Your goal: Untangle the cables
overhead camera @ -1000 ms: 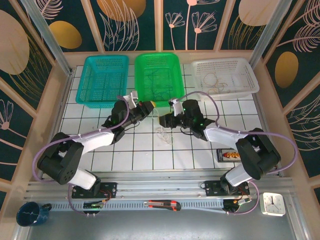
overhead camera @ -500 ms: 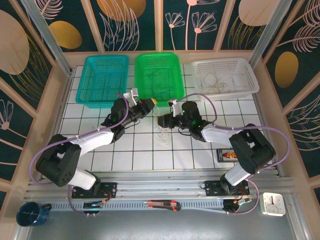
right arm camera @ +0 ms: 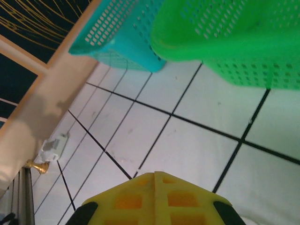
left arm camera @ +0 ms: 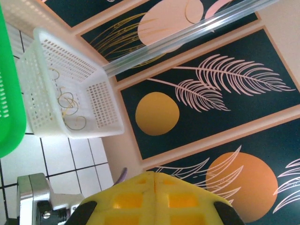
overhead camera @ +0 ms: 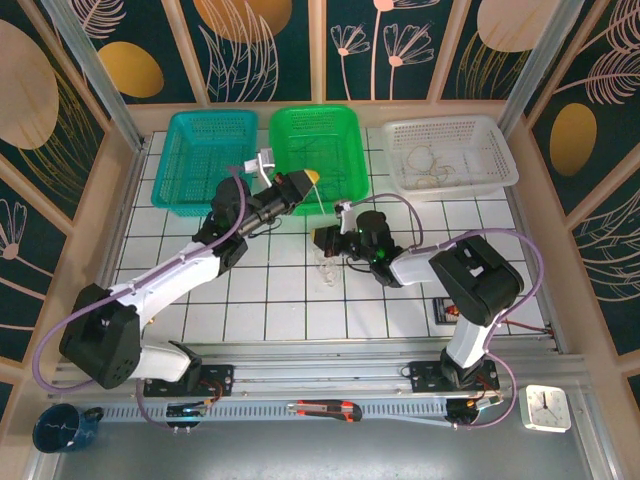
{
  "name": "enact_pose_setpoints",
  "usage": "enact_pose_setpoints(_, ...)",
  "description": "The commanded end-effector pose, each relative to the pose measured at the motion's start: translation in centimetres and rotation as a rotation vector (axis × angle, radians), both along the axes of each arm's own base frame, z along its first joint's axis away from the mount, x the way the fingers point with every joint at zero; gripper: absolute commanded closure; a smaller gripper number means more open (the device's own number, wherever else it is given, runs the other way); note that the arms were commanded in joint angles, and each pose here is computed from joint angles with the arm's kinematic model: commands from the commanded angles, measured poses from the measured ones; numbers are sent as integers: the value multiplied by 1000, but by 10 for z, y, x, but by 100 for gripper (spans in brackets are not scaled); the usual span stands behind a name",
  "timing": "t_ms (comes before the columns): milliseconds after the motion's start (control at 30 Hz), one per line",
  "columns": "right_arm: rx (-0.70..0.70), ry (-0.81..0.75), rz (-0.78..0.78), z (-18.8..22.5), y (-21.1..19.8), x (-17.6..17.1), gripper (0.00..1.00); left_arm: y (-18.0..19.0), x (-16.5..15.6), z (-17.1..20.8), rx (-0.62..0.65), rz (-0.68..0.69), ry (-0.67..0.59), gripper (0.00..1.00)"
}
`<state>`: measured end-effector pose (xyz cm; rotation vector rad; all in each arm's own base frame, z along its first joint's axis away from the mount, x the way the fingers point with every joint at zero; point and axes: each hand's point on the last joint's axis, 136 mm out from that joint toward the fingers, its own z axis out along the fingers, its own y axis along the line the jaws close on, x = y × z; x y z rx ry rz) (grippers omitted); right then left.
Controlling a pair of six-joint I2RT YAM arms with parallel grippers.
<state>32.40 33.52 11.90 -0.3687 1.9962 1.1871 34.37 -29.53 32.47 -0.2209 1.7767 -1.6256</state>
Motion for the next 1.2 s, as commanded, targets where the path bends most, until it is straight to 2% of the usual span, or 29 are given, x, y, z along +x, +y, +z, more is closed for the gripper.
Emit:
enact_pose_setpoints(0,-50,66,-57,-28,-12,-3,89,9,-13,84,-135,-7,-139,100)
enact_pose_setpoints(100,-57,75,-67,-32,-13,-2,76,10,-16,99,-158,-11,-158,100)
enact_pose_setpoints(233,-70,90,-88,-39,-16,0,69,12,-21,118,-184,-20,-187,100)
enact_pose_setpoints(467,-92,123,-118,-54,-22,0,67,17,-26,149,-175,-4,-249,100)
enact_pose_setpoints(667,-98,136,-133,-58,-29,-6,63,23,-22,180,-105,55,-330,100)
enact_pose_setpoints(933,-111,158,-148,-66,-38,-14,60,44,-8,219,-72,144,-399,100)
enact_pose_setpoints(1167,-117,182,-166,-74,-44,-18,60,69,8,237,-60,226,-427,100)
